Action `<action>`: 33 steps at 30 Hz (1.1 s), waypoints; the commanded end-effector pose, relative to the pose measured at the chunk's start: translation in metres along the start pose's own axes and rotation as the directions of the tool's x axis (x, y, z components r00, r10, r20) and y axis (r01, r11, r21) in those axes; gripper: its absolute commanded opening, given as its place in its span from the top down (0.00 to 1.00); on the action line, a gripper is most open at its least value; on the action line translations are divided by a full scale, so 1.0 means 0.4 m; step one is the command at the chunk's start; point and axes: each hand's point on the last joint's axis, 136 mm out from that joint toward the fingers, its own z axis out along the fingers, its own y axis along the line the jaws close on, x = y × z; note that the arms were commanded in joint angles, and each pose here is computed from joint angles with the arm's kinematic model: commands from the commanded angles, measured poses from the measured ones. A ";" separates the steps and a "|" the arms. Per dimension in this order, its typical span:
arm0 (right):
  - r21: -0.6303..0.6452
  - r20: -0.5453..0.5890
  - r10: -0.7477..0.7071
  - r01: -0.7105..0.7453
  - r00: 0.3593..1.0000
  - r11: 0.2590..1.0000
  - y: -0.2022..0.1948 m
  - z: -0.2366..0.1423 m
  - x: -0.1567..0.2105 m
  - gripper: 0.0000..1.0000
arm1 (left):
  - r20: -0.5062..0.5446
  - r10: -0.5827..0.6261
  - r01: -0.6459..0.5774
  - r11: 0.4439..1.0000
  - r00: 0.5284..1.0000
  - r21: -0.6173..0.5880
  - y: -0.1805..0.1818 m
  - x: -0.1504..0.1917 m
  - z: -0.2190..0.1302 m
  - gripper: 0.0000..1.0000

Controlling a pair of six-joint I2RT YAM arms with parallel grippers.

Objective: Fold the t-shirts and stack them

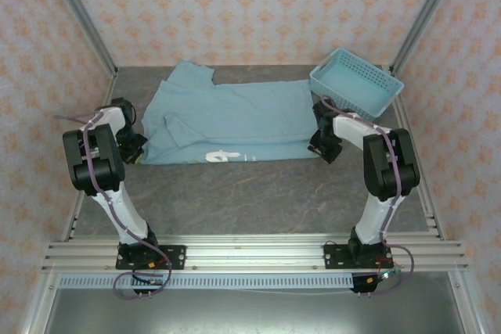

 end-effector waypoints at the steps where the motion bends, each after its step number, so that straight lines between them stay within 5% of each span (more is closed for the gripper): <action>1: 0.126 0.022 0.011 -0.014 1.000 0.992 -0.066 0.022 -0.005 0.56 | 0.000 -0.004 0.004 0.999 1.000 -0.033 0.013 -0.001 0.011 1.00; 9: 0.067 0.073 0.031 -0.036 0.997 0.997 -0.037 0.009 -0.033 0.82 | -0.026 -0.007 0.007 1.000 1.000 0.017 0.016 0.031 -0.014 1.00; 12: 0.058 0.082 0.044 -0.049 0.996 0.997 -0.030 0.002 -0.039 1.00 | -0.033 -0.007 0.008 1.000 0.999 0.025 0.022 0.042 -0.022 1.00; 25: 0.263 0.002 0.197 -0.191 0.980 0.946 -0.264 -0.038 0.142 1.00 | -0.064 -0.084 0.082 0.996 0.994 -0.039 0.163 0.211 -0.030 1.00; 33: 0.369 0.061 0.274 -0.277 0.960 0.887 -0.395 -0.080 0.206 1.00 | -0.033 -0.090 0.086 0.990 0.995 -0.113 0.224 0.341 -0.010 1.00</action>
